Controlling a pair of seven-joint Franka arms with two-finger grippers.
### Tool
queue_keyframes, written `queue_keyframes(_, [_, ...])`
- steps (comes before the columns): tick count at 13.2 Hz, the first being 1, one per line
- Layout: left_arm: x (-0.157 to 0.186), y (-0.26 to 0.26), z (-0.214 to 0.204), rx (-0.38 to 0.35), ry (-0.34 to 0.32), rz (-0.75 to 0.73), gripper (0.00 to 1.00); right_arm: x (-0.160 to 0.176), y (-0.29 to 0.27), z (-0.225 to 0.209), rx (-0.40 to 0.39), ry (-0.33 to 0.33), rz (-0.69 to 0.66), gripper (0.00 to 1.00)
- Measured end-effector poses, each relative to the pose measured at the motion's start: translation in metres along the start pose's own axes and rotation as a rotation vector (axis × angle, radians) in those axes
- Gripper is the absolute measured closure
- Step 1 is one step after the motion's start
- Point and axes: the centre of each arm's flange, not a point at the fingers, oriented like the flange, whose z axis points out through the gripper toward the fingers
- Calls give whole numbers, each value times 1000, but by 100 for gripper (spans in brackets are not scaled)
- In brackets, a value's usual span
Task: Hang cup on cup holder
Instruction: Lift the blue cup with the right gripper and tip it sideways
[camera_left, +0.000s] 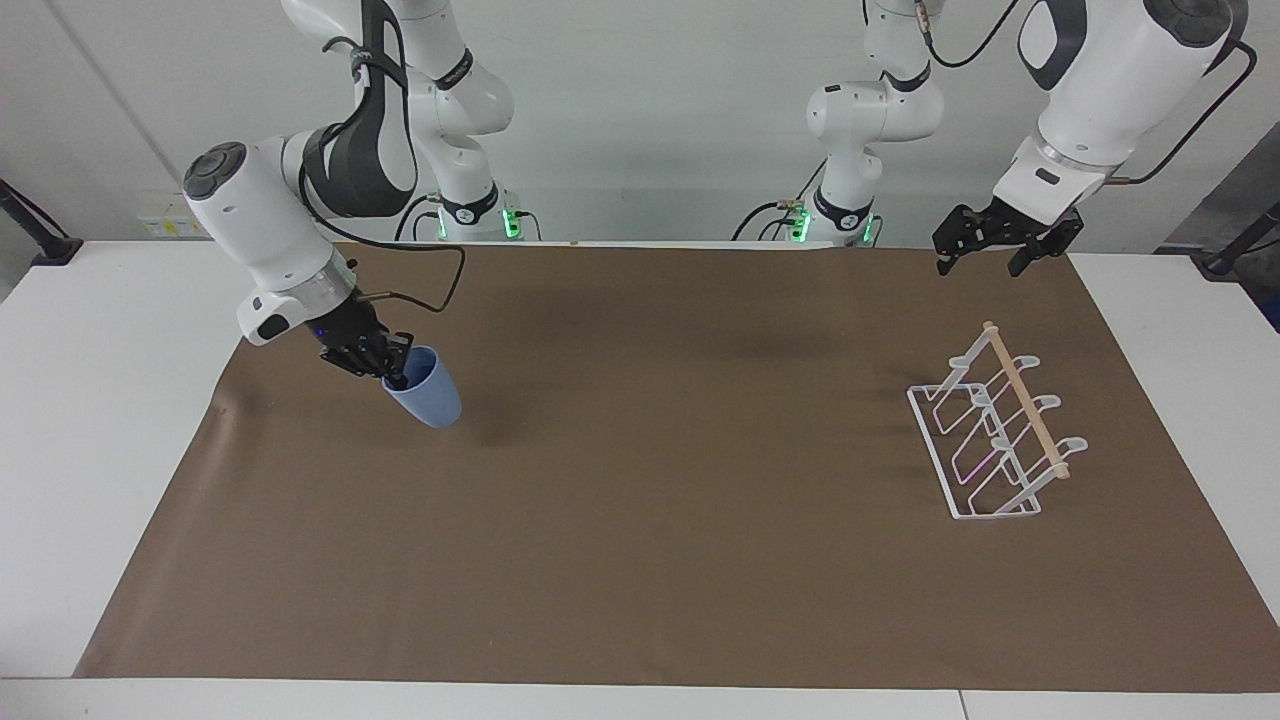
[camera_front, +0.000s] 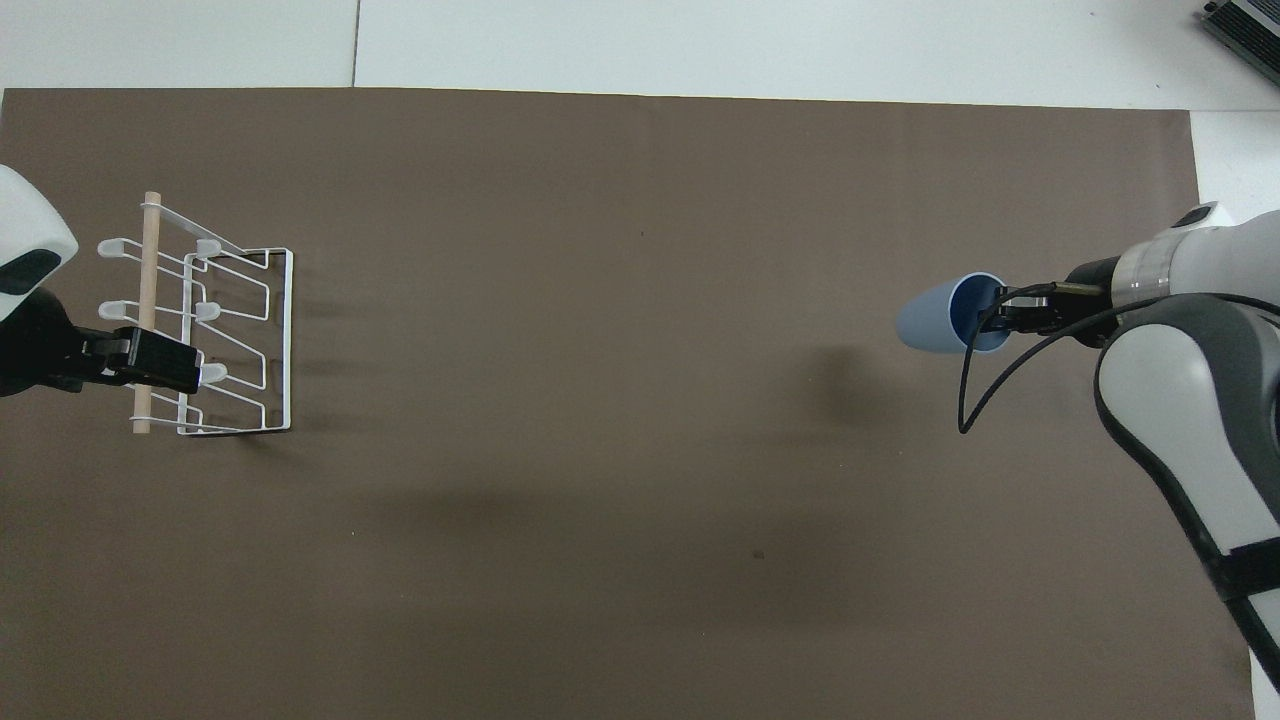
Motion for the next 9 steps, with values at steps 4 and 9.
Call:
queue_keyframes(4, [0, 1, 0, 0, 4, 2, 0, -4, -57, 8, 221, -24, 33, 95])
queue_keyframes(9, [0, 3, 1, -5, 3, -16, 0, -18, -126, 14, 529, -73, 79, 95])
